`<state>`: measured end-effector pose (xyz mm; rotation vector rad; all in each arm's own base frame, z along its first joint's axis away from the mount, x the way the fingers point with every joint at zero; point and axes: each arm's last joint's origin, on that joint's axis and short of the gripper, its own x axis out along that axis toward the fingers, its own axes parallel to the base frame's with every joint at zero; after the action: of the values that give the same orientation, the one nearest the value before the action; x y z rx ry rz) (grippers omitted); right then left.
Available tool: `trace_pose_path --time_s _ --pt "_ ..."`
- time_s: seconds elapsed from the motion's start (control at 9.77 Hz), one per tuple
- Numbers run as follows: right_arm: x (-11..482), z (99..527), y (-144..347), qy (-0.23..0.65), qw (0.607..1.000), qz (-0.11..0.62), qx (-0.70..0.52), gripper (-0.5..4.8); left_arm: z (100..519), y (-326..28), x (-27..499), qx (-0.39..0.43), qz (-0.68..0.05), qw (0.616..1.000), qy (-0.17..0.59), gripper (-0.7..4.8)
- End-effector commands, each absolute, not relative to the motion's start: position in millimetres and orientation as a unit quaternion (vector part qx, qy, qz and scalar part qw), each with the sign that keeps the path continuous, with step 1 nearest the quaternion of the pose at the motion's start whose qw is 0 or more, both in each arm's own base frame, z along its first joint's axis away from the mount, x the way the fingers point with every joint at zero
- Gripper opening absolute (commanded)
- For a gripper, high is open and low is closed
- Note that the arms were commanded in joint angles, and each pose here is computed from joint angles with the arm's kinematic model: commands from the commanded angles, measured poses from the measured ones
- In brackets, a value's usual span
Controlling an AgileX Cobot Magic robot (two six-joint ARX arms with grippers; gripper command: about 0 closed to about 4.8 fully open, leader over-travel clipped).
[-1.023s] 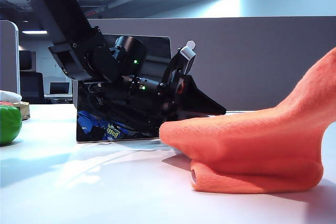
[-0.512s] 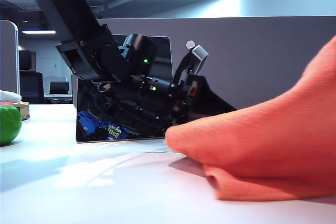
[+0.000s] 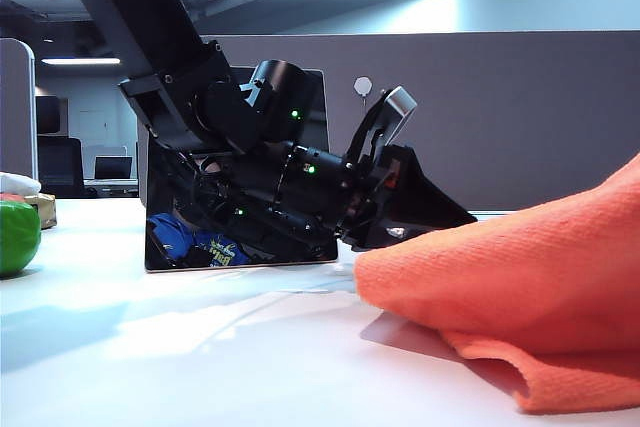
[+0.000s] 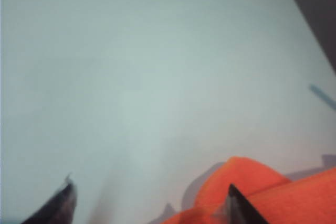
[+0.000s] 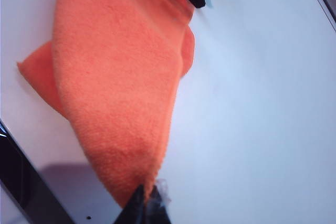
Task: Pick up the cloth from the table and use it to cover the mirror.
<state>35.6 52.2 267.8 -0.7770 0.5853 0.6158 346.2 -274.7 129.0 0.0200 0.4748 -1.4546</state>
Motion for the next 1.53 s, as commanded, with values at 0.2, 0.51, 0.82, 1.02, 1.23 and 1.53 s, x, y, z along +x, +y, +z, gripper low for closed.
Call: trace_pose_path --time_s 0.2,0.51,0.82,1.02,1.23,1.53 --pt "37 268 49 0.274 0.856 0.243 -0.366 -0.02 129 -278 343 0.016 -0.648 0.726 0.229 3.78" --pt "37 267 45 0.282 0.867 0.206 -0.357 -0.02 128 -279 342 0.016 -0.648 0.725 0.232 3.80" --pt "37 266 39 0.284 0.886 0.144 -0.338 -0.02 128 -280 341 0.019 -0.641 0.730 0.237 4.04" --pt "37 266 34 0.271 0.905 0.086 -0.318 -0.01 123 -278 338 0.015 -0.640 0.720 0.267 4.04" --pt "37 266 34 0.270 0.908 0.079 -0.311 -0.01 119 -276 335 0.005 -0.650 0.700 0.296 4.04" --pt "37 266 34 0.270 0.908 0.079 -0.311 -0.01 115 -276 328 -0.014 -0.673 0.663 0.328 4.04"
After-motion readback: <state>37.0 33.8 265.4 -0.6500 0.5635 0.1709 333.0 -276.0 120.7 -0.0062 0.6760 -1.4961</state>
